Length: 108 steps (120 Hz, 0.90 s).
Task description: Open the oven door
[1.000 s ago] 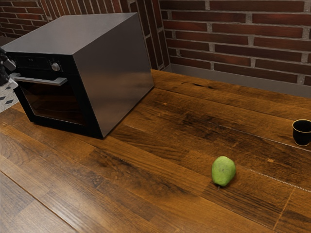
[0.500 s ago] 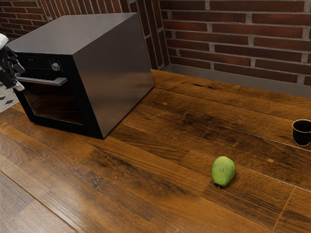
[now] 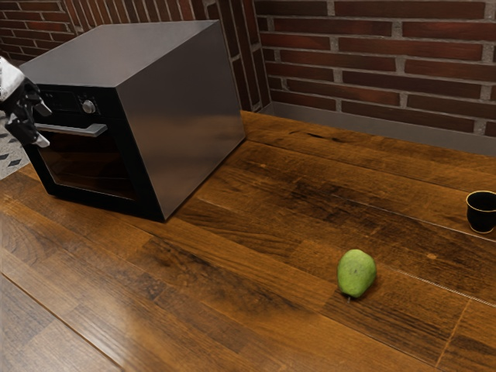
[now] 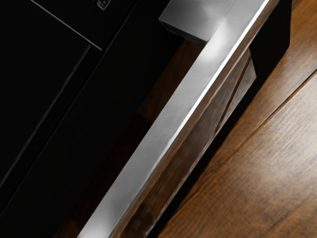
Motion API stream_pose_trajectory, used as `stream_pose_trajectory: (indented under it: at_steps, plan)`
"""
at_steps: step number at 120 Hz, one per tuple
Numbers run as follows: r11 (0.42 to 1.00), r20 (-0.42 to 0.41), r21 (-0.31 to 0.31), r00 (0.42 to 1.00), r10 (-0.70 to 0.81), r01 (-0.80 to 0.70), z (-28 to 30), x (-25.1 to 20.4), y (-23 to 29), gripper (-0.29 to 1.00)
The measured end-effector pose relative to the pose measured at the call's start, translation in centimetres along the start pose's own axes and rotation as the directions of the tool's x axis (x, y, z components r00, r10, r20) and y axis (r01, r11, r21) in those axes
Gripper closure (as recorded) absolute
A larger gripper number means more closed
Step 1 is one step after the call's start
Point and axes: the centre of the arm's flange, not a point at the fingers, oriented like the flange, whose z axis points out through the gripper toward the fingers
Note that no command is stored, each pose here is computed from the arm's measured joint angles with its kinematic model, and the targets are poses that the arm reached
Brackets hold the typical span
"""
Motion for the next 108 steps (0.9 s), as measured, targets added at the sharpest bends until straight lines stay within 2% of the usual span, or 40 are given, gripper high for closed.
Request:
stream_pose_trajectory:
  at_steps: [54,92,96,100,102,104,108]
  plan:
    - [0.998,-0.001,0.021,0.999,0.053,-0.053,1.9,0.0,0.1,0.0]
    - [0.997,-0.012,-0.016,0.997,0.07,-0.07,3.4,-1.0,1.4,-0.01]
    - [0.998,-0.035,-0.037,0.998,0.059,-0.06,2.8,-1.3,3.6,0.03]
    - [0.995,-0.064,-0.073,0.996,0.06,-0.065,1.9,-1.3,8.0,0.09]
    - [0.993,-0.08,-0.09,0.994,0.069,-0.076,1.0,-1.2,11.5,0.14]
    - [0.991,-0.104,-0.094,0.991,0.082,-0.092,-1.1,-1.2,16.2,0.28]
    - [0.988,-0.144,-0.058,0.981,0.132,-0.142,-6.1,-0.8,24.3,0.22]
